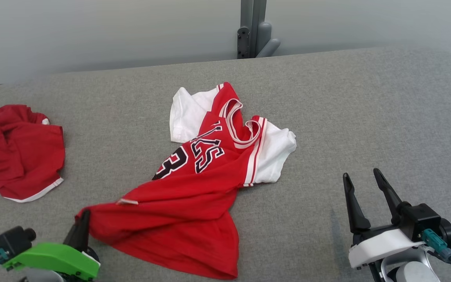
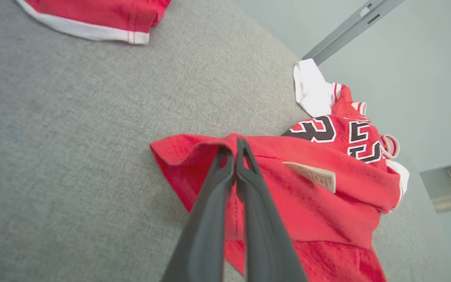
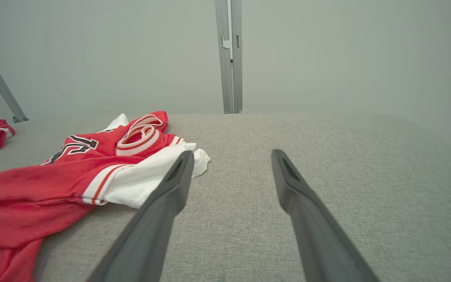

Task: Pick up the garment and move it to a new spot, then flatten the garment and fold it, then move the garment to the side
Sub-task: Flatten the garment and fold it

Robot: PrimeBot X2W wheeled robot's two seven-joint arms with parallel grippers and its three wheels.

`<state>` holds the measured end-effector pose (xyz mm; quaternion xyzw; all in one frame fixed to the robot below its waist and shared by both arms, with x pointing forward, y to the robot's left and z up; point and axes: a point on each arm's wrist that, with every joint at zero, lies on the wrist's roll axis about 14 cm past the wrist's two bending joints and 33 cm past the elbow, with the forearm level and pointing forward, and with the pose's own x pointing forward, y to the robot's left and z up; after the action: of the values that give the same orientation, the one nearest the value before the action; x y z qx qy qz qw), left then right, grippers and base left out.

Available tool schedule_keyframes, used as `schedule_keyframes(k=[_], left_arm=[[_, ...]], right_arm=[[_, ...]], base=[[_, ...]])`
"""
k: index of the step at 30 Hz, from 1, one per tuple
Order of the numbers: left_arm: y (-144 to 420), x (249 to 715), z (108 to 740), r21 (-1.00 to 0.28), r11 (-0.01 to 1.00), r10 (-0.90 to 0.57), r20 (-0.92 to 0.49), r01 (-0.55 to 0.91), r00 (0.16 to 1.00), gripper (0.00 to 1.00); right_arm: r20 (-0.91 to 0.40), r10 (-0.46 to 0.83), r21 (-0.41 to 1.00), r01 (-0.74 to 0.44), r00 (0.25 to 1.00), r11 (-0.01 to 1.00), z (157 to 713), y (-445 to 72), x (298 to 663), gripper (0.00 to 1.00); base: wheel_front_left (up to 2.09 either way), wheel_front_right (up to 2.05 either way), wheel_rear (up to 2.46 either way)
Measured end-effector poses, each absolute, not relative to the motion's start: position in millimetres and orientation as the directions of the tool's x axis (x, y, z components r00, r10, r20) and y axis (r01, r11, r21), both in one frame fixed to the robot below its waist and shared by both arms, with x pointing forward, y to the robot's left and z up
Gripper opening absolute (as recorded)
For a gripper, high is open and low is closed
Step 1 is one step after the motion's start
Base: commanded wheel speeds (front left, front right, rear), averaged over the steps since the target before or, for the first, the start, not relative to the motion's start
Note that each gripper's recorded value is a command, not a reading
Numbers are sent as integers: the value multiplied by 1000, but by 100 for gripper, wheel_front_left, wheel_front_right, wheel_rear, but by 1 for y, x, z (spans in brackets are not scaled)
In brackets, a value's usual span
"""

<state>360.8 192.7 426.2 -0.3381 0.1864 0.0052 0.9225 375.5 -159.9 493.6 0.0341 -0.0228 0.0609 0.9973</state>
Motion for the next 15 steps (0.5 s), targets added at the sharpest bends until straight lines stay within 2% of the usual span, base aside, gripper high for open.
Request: schedule_keyframes(k=[7, 15], left_arm=[[205, 410, 498, -541, 841, -126, -192, 3, 973, 0], [174, 479, 574, -437, 881, -224, -46, 182, 974, 0]], right_arm=[[66, 105, 71, -109, 992, 991, 499, -165, 376, 100], [85, 70, 79, -77, 994, 994, 506, -176, 378, 100]], base=[[0, 0, 0], [0, 0, 0]])
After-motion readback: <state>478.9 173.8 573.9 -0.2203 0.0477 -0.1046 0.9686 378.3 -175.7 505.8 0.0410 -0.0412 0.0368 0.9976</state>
